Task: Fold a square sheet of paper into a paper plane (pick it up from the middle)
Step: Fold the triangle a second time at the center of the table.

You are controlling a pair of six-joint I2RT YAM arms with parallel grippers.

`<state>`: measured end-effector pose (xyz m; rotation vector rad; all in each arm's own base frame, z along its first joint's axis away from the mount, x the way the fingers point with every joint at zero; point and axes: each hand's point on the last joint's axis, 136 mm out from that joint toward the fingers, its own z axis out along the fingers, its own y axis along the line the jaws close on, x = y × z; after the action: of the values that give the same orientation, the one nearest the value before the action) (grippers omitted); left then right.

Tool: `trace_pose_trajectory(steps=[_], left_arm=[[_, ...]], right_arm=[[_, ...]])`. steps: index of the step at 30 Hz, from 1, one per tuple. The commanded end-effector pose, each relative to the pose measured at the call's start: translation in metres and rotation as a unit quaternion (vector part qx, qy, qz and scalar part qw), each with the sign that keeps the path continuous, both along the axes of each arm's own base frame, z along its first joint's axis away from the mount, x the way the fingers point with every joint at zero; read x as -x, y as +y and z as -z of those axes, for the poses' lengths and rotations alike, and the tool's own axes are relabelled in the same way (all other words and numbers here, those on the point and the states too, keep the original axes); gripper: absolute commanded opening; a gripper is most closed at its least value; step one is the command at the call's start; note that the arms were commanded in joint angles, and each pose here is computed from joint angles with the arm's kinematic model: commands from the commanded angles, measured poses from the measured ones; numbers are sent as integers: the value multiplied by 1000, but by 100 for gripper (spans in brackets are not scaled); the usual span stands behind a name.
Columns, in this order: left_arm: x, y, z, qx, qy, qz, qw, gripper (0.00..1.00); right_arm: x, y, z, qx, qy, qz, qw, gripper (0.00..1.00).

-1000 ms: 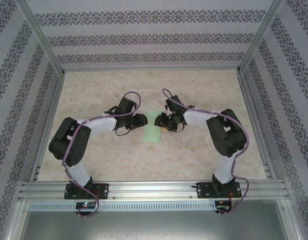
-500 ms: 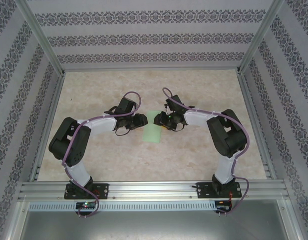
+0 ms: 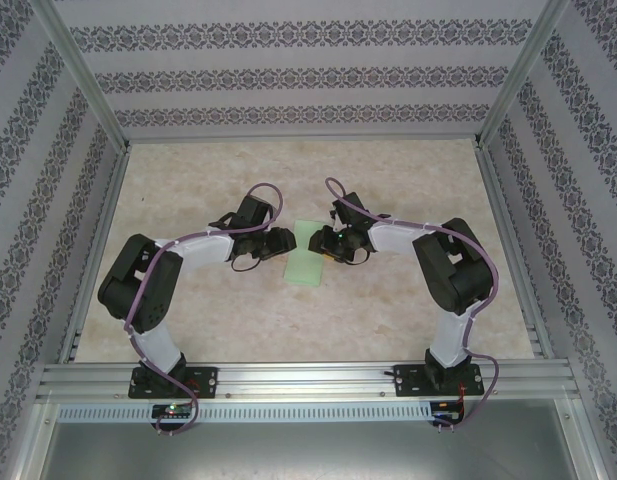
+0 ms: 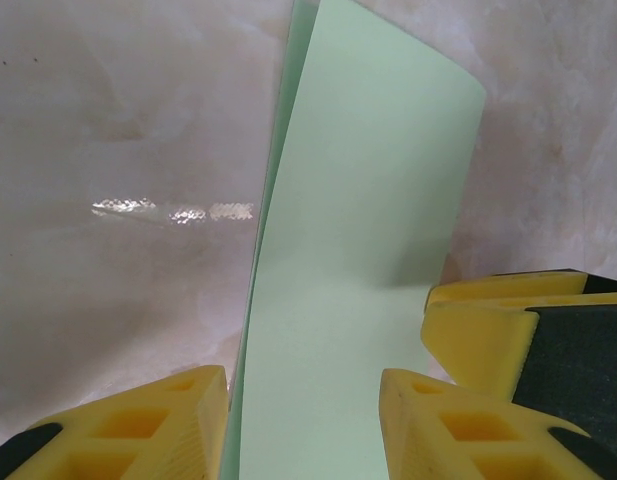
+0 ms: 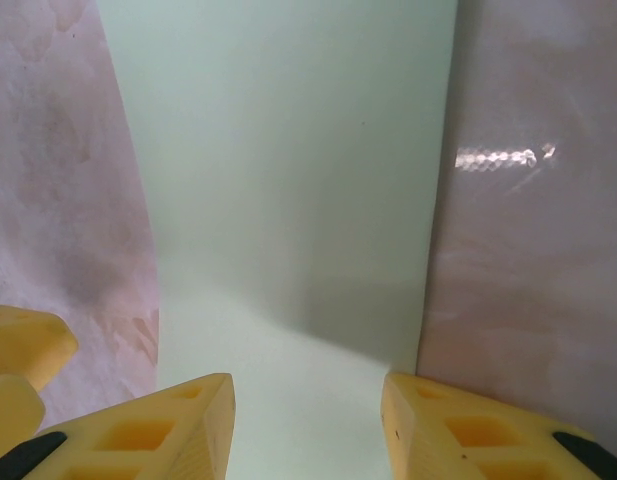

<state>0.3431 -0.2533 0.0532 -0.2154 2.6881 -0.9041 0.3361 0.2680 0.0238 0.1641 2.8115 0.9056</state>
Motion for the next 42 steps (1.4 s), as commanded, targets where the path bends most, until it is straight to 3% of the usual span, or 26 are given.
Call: trace_pose_trajectory(steps=[1,6,16,19,42], left_arm=[[1,-4,3,14,15,8,1000,45],[23,-2,3,23,60,12,998,43],[63,14,1,54,82,-25,995,45],[63,3,-3,87,81,-16,993,45],[49,-25,2,119,72,4,990,42]], right_arm=[[8,-5,7,5,11,-1,1000,44],[9,-7,11,6,15,4,1000,44],[9,-8,8,9,13,5,1000,44],[9,-7,8,9,12,3,1000,44],[9,-5,9,7,13,1,1000,44]])
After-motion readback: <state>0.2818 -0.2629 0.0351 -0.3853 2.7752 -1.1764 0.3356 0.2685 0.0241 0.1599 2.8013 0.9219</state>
